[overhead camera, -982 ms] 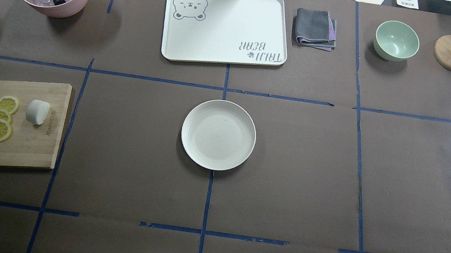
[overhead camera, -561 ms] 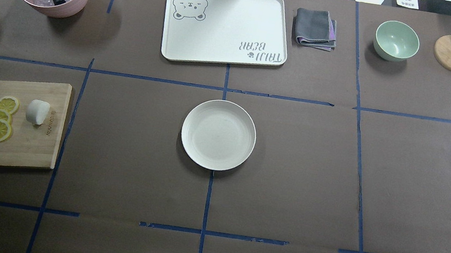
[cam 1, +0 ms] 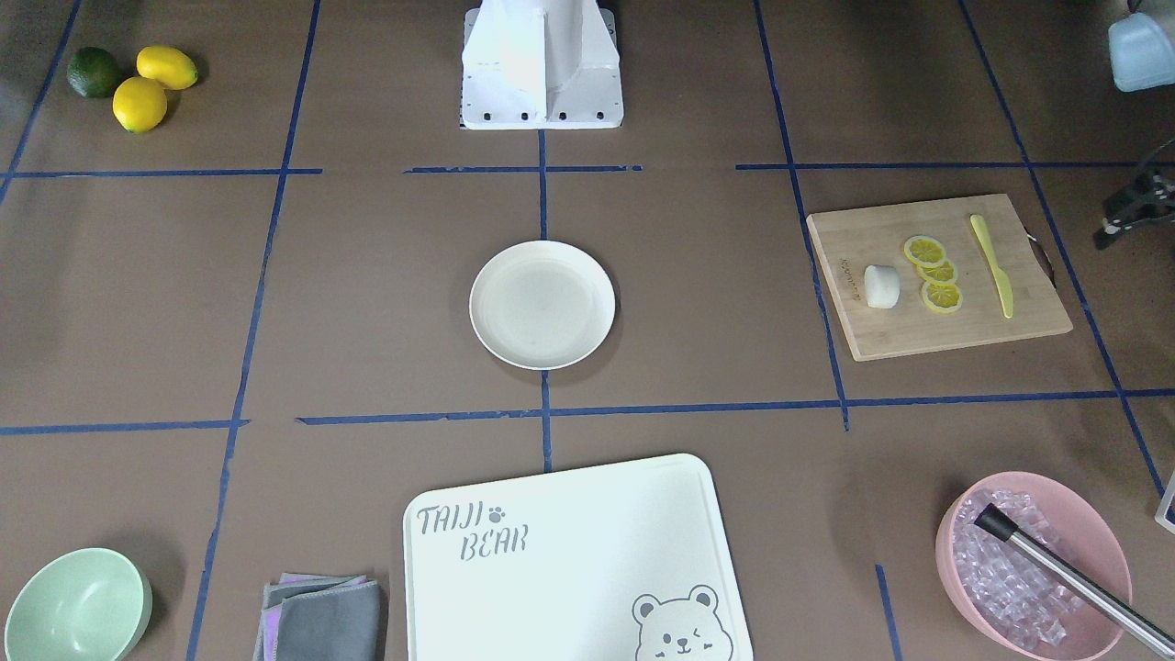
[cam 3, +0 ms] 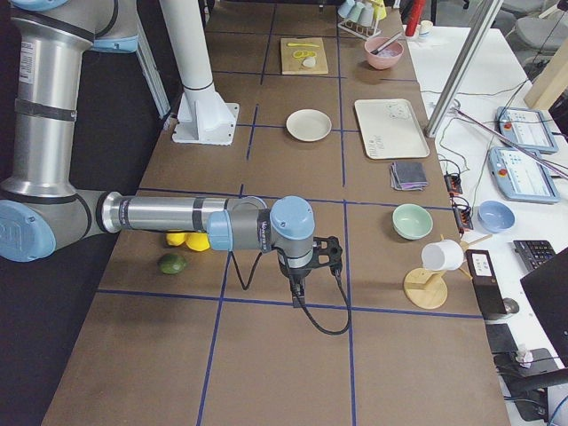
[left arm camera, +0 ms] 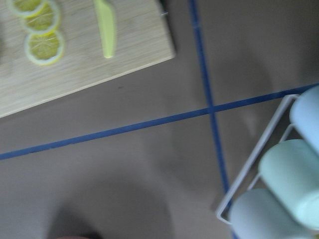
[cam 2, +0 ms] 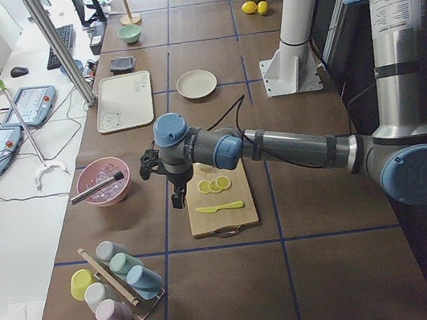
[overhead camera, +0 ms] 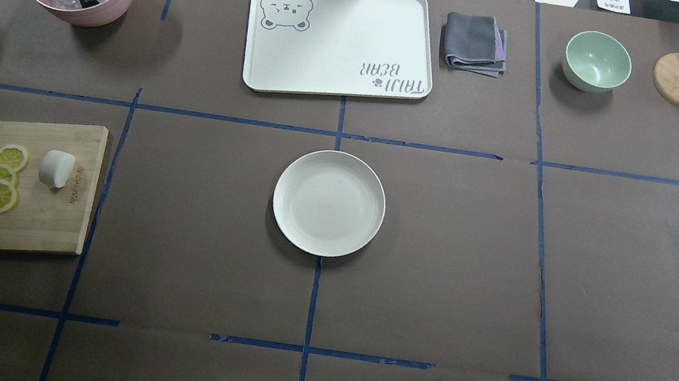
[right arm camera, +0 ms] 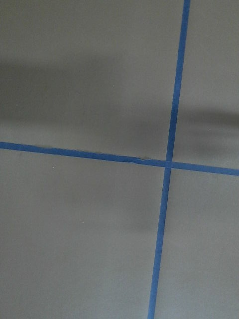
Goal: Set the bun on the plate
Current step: 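Move the left gripper toward the white bun on the cutting board, then lower the left gripper onto the white bun and grasp it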
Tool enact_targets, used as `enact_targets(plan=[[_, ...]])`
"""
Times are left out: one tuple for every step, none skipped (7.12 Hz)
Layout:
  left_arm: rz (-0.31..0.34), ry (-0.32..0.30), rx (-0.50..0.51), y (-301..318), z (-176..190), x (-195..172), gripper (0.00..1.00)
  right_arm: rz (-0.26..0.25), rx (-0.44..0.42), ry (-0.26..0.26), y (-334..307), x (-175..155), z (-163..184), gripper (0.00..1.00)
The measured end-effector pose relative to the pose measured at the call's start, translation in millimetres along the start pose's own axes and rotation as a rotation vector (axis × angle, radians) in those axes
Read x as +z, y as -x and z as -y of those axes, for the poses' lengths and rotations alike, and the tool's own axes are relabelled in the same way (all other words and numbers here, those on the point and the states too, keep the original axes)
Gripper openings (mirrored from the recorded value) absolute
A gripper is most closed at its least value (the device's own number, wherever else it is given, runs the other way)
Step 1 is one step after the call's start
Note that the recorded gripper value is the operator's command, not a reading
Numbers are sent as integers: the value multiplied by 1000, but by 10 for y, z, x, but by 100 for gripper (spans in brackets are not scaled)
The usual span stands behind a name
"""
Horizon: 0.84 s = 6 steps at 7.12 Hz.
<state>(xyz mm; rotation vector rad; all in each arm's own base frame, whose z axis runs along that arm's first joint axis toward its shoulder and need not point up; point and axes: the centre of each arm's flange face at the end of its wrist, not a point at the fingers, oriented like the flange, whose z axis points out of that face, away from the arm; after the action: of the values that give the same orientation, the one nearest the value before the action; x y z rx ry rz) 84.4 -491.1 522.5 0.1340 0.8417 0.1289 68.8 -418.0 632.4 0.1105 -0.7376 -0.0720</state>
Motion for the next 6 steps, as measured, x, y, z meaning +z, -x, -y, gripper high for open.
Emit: enact_targets(plan=[[-20,18,-36,-462,4,259,100,1,-6,-3,14,3,9,100],[-25,25,-46,-809,-34,507,100,1,-9,-6,19,2,14,100],[-20,30,-33,-1063,-94,748,100,2,-10,-7,20,3,15,100],[-16,38,-15,-1217,-150,921,100,2,-11,-7,24,5,16,100],[-14,50,-1,-1309,-188,1040,100,3,-11,-7,25,6,17,100],[-13,64,10,-1381,-193,1149,100,3,-10,-7,24,5,16,100]])
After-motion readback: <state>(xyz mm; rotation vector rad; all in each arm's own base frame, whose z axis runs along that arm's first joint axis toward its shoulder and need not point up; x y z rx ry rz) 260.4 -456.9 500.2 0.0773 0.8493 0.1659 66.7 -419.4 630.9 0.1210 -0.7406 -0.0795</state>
